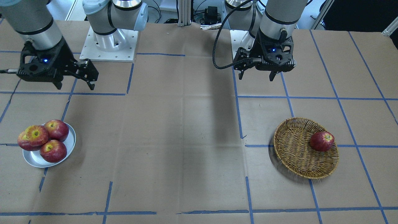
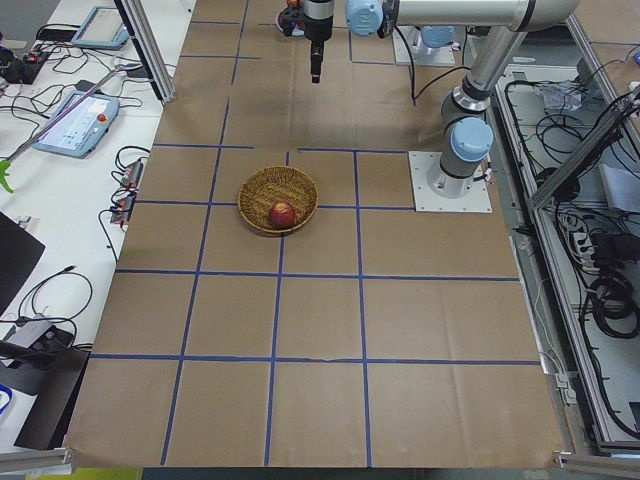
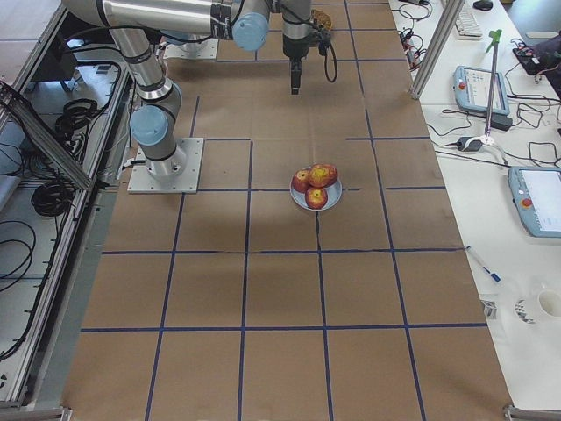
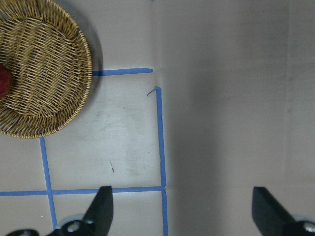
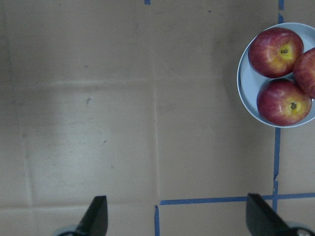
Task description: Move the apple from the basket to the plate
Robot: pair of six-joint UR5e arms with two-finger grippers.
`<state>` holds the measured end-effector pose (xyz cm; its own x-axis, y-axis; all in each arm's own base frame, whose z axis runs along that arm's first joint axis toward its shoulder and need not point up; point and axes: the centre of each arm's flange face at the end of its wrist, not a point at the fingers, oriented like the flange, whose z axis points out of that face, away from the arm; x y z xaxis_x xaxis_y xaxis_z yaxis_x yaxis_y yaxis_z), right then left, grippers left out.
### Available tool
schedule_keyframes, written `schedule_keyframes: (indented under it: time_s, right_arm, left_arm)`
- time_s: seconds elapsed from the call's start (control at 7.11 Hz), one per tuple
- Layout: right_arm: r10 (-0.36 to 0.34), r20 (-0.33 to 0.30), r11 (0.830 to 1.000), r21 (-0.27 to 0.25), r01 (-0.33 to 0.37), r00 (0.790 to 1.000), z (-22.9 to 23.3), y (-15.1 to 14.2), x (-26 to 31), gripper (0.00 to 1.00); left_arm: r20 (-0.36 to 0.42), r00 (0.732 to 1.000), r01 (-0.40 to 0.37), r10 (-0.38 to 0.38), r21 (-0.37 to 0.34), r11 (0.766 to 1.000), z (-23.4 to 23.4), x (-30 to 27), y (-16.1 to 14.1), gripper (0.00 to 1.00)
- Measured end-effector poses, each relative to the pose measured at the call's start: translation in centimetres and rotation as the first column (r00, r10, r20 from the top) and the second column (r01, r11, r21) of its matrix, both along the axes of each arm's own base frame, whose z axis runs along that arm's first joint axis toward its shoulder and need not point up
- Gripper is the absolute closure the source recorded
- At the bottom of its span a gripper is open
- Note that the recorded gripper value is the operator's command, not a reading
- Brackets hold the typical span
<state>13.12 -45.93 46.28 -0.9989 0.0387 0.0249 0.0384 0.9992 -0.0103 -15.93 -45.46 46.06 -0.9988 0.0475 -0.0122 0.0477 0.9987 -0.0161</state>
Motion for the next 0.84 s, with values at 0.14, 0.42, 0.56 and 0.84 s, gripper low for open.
schedule_keyframes:
  time_s: [0.14, 0.42, 0.56, 0.84]
  right_arm:
    - [-0.005, -0.004, 1.000, 0.004, 0.005, 1.000, 0.67, 0.64, 1.52, 0.00]
    - [-0.007, -0.005, 1.000, 0.009, 0.007, 1.000, 0.91, 0.87, 2.20, 0.00]
    - [-0.005, -0.006, 1.000, 0.010, 0.005, 1.000, 0.88, 0.84, 2.17, 0.00]
    - [-0.002, -0.006, 1.000, 0.010, 0.002, 1.000, 0.89, 0.76, 2.05, 0.00]
  left_arm:
    - [0.000, 1.000, 0.000, 0.000, 0.000, 1.000, 0.00, -0.01, 0.00, 0.01]
    - [-0.001, 1.000, 0.000, 0.000, 0.000, 1.000, 0.01, -0.02, 0.01, 0.01]
    - [-0.001, 1.000, 0.000, 0.000, -0.001, 1.000, 0.03, -0.02, 0.02, 0.01]
    - [0.000, 1.000, 0.000, 0.000, -0.001, 1.000, 0.05, -0.01, 0.03, 0.01]
